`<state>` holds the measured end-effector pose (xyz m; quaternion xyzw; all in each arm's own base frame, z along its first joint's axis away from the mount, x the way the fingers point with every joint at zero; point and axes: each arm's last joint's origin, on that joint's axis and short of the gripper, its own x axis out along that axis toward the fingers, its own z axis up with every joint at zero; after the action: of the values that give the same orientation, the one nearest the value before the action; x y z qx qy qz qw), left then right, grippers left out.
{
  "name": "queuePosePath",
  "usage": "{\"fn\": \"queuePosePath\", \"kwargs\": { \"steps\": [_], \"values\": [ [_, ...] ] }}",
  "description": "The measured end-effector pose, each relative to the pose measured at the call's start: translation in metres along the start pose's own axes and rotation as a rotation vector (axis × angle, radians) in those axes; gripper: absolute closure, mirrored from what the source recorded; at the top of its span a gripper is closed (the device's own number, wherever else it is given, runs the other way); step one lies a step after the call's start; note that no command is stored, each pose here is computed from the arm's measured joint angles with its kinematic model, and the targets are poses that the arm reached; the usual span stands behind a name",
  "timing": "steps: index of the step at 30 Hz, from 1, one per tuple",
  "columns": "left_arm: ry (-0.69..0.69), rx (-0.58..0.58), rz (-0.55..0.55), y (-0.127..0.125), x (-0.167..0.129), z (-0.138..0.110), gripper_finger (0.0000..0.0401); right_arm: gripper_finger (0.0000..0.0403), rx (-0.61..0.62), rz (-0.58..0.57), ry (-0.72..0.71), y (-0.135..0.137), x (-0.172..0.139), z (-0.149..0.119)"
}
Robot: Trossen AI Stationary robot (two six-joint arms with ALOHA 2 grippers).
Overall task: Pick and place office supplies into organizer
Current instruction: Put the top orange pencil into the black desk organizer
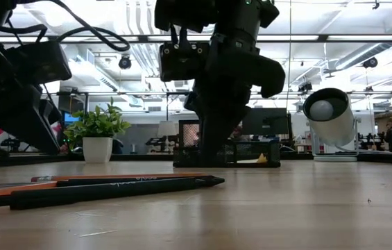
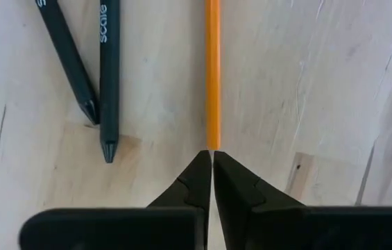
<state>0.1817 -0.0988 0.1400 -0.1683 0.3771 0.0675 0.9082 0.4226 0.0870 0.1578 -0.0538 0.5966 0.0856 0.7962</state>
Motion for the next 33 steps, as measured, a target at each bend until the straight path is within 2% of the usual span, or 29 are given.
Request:
{"fn": "queuePosePath", "kwargs": {
  "steps": [8, 24, 33],
  "values": [
    [-0.007, -0.003, -0.01, -0.0031, -0.0015, 0.0039, 0.039, 0.0392, 0.001, -0.032, -0.03, -0.0006, 0.0019, 0.0017],
    [-0.014, -0.011, -0.017, -0.0037, -0.0036, 0.0057, 0.039, 0.0331, -0.005, -0.015, -0.007, -0.0003, 0.008, -0.0047],
    [-0.015, -0.011, -0.016, -0.0037, -0.0036, 0.0057, 0.039, 0.0361, 0.001, 0.03, 0.002, -0.0049, 0.0104, -0.0074]
  ]
}}
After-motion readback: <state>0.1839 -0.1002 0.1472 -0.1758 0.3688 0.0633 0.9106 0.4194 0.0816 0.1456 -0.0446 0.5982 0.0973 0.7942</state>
